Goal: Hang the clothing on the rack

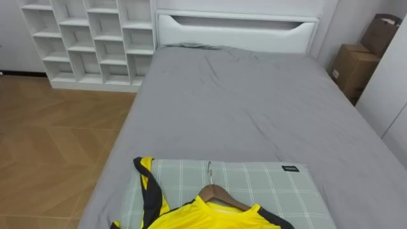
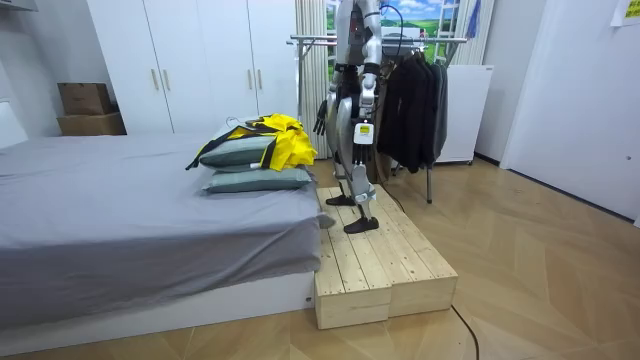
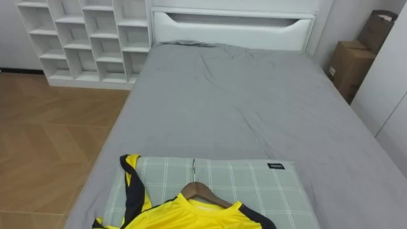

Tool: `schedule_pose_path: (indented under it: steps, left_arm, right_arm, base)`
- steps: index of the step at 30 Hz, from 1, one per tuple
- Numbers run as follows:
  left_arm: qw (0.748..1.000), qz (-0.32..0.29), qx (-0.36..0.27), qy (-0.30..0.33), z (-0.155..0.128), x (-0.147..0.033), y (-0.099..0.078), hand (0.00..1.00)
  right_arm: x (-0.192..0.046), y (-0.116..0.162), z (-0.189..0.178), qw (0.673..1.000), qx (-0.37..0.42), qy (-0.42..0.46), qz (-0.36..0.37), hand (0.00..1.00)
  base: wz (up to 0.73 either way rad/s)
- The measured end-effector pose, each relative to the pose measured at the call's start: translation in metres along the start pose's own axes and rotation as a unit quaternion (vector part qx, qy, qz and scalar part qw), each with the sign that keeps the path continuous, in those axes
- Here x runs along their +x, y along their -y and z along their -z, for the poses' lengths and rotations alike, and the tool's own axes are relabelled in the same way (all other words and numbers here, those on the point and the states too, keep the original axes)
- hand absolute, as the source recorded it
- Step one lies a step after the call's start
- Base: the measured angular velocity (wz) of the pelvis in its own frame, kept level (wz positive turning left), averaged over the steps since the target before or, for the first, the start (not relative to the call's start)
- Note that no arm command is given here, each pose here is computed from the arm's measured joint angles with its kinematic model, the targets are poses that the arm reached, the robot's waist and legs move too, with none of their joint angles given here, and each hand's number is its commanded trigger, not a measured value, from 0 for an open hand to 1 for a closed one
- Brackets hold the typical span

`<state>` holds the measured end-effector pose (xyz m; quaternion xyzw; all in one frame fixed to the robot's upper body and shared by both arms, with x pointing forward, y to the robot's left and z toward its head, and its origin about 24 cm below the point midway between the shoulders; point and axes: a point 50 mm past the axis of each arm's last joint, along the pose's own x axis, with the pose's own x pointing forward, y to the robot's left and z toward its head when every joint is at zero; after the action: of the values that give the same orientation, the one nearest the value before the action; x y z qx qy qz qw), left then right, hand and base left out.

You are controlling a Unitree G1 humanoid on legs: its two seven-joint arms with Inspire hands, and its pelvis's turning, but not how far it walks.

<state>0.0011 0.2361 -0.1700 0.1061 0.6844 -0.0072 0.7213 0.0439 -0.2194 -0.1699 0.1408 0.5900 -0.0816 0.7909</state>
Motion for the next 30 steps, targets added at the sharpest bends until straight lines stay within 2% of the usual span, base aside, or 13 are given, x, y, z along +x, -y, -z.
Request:
schedule_pose_path:
  steps: [30]
  left_arm:
    - [0.999,-0.047,-0.004,0.008,0.0019,-0.0005,-0.0002,0.0]
  right_arm:
    - [-0.0003,0.0003,0.0058,1.0,0.007,-0.009,0.006,0.0]
  base:
    - [0.01]
